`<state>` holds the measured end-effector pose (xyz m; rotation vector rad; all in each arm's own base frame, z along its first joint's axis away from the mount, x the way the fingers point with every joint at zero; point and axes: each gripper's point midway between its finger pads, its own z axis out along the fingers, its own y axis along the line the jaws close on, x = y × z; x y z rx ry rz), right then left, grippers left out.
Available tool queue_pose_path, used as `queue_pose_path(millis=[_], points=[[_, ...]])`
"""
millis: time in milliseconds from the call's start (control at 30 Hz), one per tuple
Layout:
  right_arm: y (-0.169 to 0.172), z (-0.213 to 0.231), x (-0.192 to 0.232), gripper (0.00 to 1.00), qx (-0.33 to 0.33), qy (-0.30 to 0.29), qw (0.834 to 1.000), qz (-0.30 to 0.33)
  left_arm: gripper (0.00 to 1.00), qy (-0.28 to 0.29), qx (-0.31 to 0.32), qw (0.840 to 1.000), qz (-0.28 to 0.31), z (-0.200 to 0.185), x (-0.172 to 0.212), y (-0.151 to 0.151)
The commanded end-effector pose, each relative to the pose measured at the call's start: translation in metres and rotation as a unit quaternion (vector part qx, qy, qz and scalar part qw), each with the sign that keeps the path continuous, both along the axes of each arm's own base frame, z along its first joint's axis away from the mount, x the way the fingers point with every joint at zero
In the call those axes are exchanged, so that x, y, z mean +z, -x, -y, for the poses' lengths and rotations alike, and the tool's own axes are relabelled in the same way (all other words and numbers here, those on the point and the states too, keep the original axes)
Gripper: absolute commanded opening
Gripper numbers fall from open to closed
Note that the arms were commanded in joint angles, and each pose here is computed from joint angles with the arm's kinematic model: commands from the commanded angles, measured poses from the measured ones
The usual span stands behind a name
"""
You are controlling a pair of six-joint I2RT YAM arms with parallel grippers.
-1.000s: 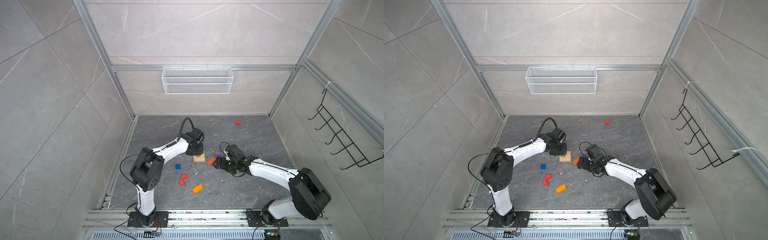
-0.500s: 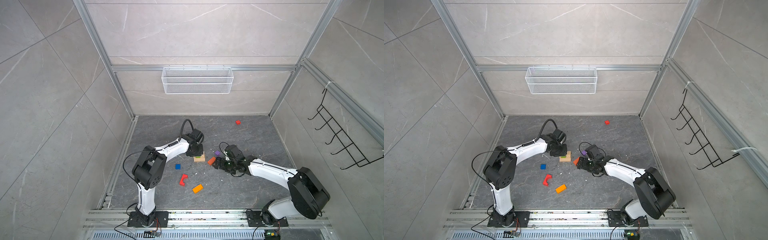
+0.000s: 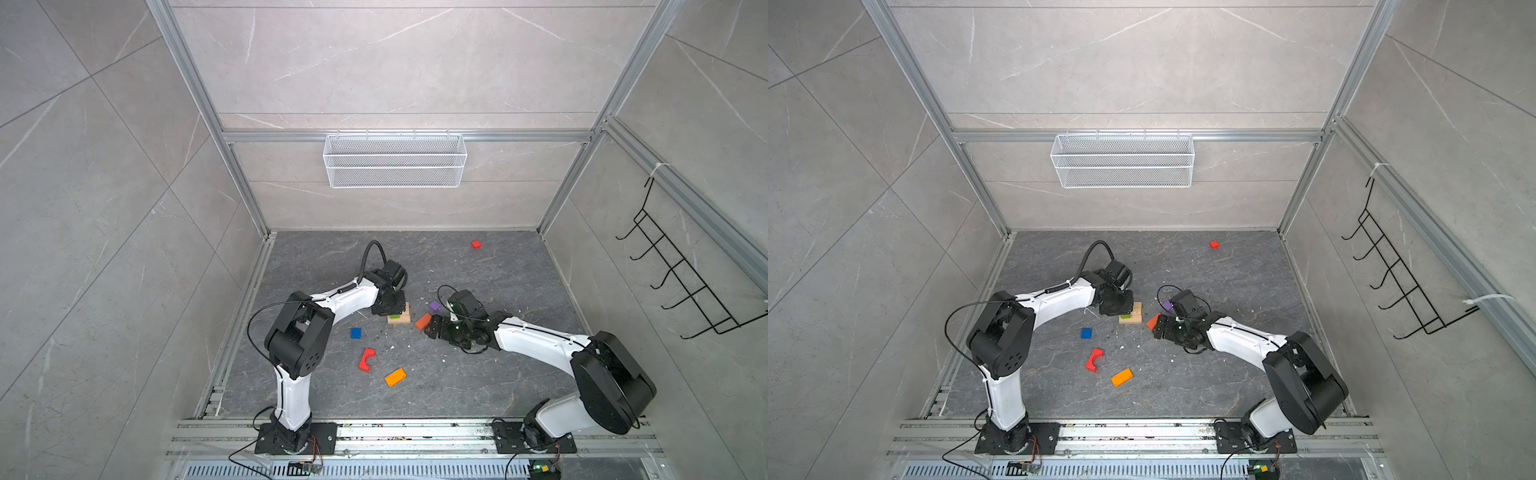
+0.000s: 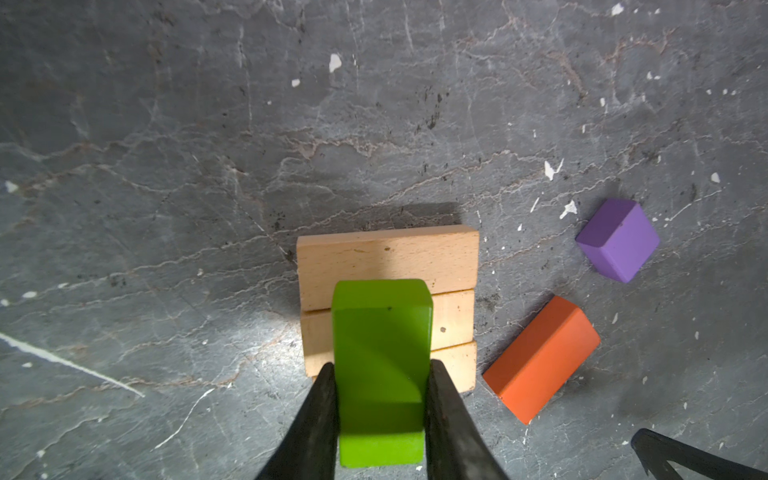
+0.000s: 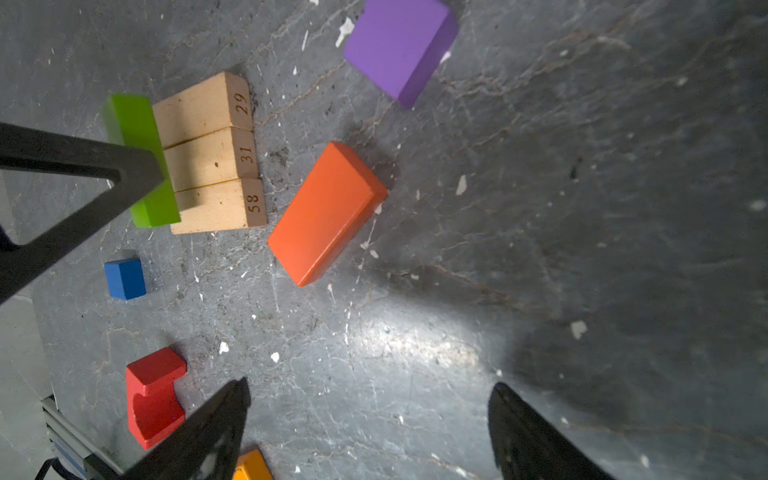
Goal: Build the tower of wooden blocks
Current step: 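Lower the green bar onto the top wood bar with the left gripper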
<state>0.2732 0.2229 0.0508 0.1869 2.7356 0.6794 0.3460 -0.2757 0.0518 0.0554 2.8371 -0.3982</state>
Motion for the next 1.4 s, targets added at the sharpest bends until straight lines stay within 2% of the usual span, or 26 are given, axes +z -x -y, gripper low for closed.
queue_pose_path(millis=[0, 867, 1000, 1167, 1367], points=[[0.0012, -0.0026, -0.0008, 0.89, 0.001, -0.003, 1.000, -0.002, 0.02, 0.001, 0.011, 1.000, 0.002, 0.0001, -0.0010, -0.0063], [0.0006, -0.0037, 0.0005, 0.89, 0.005, -0.001, 1.000, -0.001, 0.11, -0.004, 0.014, 1.000, -0.001, -0.0004, -0.0063, -0.0087], [0.0001, -0.0038, 0.0011, 0.89, 0.005, -0.001, 1.000, -0.001, 0.18, -0.004, 0.013, 1.000, -0.001, 0.0002, -0.0066, -0.0086], [0.0004, -0.0033, 0.0013, 0.89, 0.005, 0.000, 1.000, -0.001, 0.32, -0.005, 0.016, 1.000, 0.001, -0.0007, -0.0055, -0.0092], [0.0013, -0.0038, 0.0001, 0.89, 0.006, 0.000, 1.000, -0.003, 0.41, -0.006, 0.016, 1.000, 0.003, -0.0017, -0.0047, -0.0091]])
